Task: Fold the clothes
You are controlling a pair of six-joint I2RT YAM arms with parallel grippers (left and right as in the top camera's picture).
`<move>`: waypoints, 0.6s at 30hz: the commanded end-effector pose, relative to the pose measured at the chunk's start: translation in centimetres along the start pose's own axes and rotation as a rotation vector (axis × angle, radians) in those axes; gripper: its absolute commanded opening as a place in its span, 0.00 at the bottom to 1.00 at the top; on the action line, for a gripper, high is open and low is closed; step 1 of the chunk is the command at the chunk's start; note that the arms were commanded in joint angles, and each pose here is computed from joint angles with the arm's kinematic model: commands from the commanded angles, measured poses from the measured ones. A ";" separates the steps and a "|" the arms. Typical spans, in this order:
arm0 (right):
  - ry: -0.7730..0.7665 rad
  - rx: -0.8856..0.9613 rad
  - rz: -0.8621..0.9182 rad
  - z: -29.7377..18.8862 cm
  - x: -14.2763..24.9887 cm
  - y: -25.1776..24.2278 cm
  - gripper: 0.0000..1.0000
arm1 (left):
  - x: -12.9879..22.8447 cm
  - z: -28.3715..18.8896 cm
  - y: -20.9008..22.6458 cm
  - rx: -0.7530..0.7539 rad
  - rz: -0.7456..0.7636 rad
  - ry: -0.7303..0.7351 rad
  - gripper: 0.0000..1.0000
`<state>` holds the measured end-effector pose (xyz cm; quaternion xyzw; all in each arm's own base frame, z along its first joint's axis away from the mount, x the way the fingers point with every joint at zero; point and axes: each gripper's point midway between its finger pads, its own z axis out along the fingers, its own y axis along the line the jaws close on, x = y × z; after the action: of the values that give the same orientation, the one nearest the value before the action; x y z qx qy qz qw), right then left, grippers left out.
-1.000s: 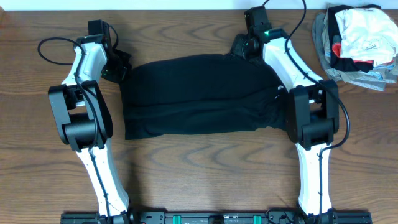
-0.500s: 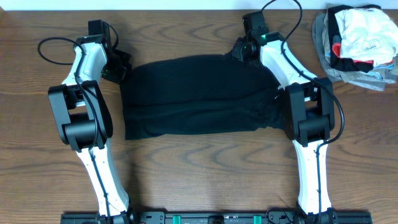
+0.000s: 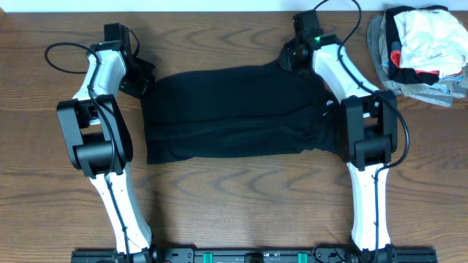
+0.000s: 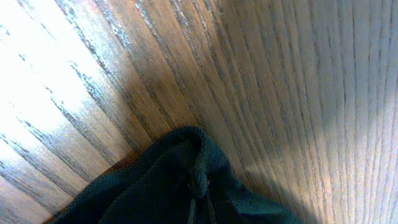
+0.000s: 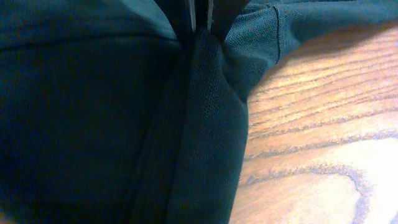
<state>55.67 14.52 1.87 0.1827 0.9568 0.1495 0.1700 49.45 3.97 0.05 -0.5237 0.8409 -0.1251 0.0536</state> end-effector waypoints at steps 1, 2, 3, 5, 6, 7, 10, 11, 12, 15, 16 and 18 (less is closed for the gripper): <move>-0.060 -0.030 -0.072 -3.4 -2.5 1.1 0.01 | 0.3 3.0 3.7 -0.127 0.033 0.031 0.06; -0.060 -0.028 -0.082 -4.0 -2.6 1.1 0.01 | 0.3 2.8 3.6 -0.123 0.046 0.029 0.06; -0.060 -0.025 -0.093 -4.4 -2.7 1.1 0.01 | 0.3 2.6 3.5 -0.118 0.056 0.026 0.06; -0.059 -0.021 -0.109 -5.4 -2.8 1.2 0.01 | 0.2 2.0 3.1 -0.107 0.080 0.019 0.06; -0.057 -0.018 -0.116 -6.0 -2.8 1.2 0.01 | 0.1 1.6 2.9 -0.100 0.096 0.014 0.06; -0.053 -0.016 -0.122 -6.3 -2.8 1.1 0.01 | 0.0 1.3 2.7 -0.094 0.106 0.006 0.06; -0.038 -0.006 -0.139 -7.2 -2.5 1.0 0.01 | -0.2 -0.2 2.0 -0.068 0.154 -0.014 0.06; -0.032 -0.002 -0.148 -7.5 -2.3 1.0 0.01 | -0.3 -0.8 1.8 -0.063 0.165 -0.022 0.06; -0.028 0.001 -0.154 -7.8 -2.2 1.0 0.01 | -0.4 -1.4 1.8 -0.068 0.169 -0.036 0.06; -0.015 0.008 -0.185 -9.0 -1.8 0.9 0.01 | -0.9 -3.6 2.1 -0.092 0.188 -0.090 0.06; -0.012 0.010 -0.195 -9.4 -1.6 0.9 0.01 | -1.0 -4.5 2.1 -0.097 0.203 -0.107 0.06; -0.010 0.013 -0.204 -10.3 -1.5 0.9 0.01 | -1.2 -6.0 2.2 -0.106 0.217 -0.136 0.06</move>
<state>52.83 13.14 7.56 0.1074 0.9757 0.1229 0.1458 46.92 4.91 1.53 -0.4558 0.8856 -0.0747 0.0488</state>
